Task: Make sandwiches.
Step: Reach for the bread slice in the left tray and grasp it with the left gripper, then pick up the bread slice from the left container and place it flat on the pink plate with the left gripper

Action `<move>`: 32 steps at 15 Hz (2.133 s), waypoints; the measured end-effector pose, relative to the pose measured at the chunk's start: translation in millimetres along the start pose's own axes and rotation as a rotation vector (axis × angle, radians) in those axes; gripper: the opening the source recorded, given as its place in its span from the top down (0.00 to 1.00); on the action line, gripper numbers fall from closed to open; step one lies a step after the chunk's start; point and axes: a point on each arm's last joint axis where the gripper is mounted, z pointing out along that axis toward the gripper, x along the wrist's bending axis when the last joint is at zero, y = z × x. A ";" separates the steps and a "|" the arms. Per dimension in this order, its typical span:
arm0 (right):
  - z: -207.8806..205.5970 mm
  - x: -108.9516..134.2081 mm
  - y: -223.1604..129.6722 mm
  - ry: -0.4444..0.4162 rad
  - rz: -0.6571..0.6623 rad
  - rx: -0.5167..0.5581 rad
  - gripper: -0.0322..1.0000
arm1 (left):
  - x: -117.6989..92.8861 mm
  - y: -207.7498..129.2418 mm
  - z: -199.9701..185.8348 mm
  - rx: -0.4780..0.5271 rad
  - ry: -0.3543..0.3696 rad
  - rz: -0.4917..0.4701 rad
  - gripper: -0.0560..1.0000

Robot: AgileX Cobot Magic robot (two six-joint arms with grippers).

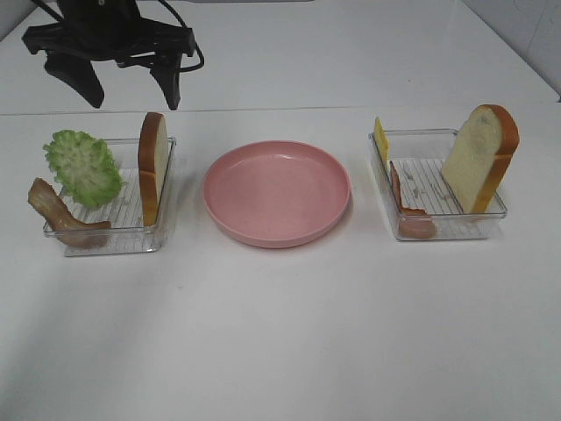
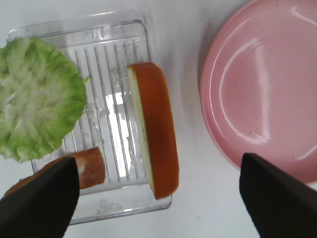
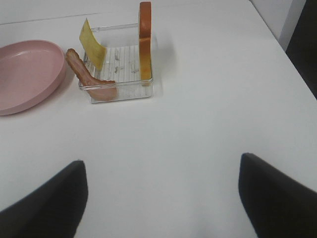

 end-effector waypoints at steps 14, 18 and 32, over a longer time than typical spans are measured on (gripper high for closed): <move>0.0 0.0 0.0 0.000 0.000 0.000 0.21 | -0.6 4.2 66.3 0.105 0.050 -0.003 0.72; 0.0 0.0 0.0 0.000 0.000 0.000 0.21 | -1.3 6.3 62.8 0.098 0.047 -0.003 0.76; 0.0 0.0 0.0 0.000 0.000 0.000 0.21 | -26.4 19.5 22.9 0.013 -0.567 0.031 0.76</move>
